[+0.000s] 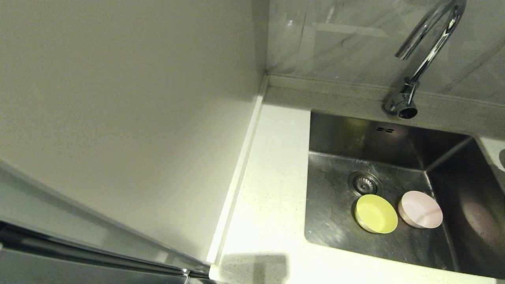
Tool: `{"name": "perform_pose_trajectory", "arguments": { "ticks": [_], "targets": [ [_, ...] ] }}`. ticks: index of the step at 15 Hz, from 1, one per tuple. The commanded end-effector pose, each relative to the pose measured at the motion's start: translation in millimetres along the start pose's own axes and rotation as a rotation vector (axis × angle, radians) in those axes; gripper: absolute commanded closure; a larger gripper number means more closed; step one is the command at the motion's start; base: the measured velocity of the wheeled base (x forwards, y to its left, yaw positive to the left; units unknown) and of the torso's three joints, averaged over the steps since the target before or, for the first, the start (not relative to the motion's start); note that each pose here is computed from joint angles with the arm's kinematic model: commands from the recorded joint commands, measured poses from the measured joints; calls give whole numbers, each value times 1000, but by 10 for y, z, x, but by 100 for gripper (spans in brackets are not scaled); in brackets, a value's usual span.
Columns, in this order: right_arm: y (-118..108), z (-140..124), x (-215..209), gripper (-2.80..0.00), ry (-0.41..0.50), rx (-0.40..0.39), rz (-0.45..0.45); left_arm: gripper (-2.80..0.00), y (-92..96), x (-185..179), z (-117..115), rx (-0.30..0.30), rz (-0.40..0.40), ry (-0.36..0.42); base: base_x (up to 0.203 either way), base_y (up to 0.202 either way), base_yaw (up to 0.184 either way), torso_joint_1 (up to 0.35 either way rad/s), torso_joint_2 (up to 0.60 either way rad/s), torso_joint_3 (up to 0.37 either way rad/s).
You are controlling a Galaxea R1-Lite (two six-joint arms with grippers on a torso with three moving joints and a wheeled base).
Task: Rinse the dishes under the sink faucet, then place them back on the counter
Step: Put a bowl back to the table from the sink
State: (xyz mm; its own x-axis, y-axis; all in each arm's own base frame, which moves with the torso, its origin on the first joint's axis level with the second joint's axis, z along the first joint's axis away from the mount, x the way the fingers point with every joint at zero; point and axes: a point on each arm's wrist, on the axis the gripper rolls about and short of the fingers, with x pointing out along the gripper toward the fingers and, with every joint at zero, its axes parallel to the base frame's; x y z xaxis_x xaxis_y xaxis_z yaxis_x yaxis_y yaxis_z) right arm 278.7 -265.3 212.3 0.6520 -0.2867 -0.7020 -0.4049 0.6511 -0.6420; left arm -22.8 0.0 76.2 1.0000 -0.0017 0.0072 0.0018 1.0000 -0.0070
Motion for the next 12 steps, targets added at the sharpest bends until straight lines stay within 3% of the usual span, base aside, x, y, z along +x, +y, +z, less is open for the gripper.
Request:
{"name": "perform_pose_trajectory", "arguments": {
  "ticks": [1,12],
  "targets": [
    [24,0,0,0,-2,-7,11,0,0,2,-8,-1,0,3,0,0,0,0,0,0],
    [30,-18,26,0,-11,-10,17,0,0,2,-8,-1,0,3,0,0,0,0,0,0]
  ]
}}
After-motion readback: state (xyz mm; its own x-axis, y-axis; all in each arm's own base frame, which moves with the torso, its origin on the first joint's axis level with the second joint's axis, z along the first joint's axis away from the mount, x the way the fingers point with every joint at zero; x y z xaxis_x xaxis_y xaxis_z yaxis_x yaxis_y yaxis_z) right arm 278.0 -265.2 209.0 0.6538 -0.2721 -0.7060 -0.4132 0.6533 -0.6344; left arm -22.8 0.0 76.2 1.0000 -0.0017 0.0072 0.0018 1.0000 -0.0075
